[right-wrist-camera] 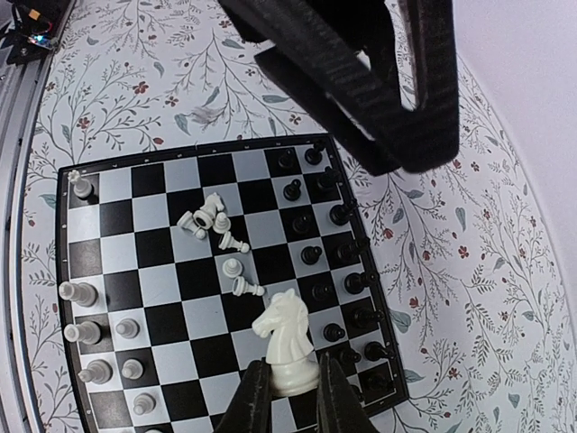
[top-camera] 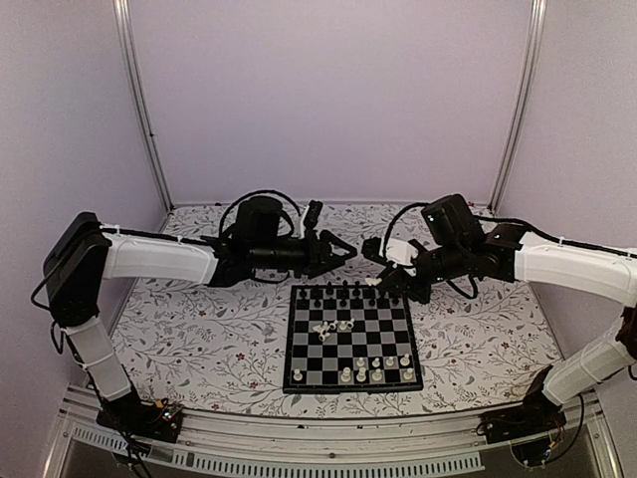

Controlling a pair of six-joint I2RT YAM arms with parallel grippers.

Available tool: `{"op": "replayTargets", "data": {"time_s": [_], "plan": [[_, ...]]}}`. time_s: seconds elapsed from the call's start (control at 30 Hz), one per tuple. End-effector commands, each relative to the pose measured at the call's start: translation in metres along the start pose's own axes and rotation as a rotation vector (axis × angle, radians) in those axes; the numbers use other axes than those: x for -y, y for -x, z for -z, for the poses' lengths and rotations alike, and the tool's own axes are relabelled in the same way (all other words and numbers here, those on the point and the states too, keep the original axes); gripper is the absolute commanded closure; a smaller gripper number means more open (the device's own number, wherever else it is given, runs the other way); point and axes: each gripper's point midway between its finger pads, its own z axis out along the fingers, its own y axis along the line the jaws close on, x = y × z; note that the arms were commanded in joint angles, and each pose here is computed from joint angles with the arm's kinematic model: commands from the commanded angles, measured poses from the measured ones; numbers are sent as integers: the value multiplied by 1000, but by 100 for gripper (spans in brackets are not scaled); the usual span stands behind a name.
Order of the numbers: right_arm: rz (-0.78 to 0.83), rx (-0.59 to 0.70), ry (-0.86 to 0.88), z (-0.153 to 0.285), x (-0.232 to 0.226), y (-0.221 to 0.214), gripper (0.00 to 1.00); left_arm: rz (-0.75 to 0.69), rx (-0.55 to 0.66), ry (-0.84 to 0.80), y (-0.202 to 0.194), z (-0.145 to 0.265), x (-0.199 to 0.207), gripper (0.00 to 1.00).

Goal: Set up the chess pieces on the board
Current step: Place the chess piece on the chessboard.

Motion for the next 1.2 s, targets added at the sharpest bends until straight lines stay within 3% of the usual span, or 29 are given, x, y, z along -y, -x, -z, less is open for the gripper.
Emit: {"op": "replayTargets", "data": {"time_s": [0.0, 0.6, 0.93, 1.17], "plan": [[-6, 21, -49, -1, 13, 8, 90, 46, -58, -141, -17, -14, 27, 44], [-11, 17, -25, -8, 10, 5, 89, 55, -156, -188, -41, -38, 30, 69], [-18, 7, -57, -11, 16, 4, 90, 74, -184, -204, -48, -41, 30, 73], [-19, -5, -57, -13, 16, 0, 90, 68, -184, -210, -48, -40, 32, 86]]}}
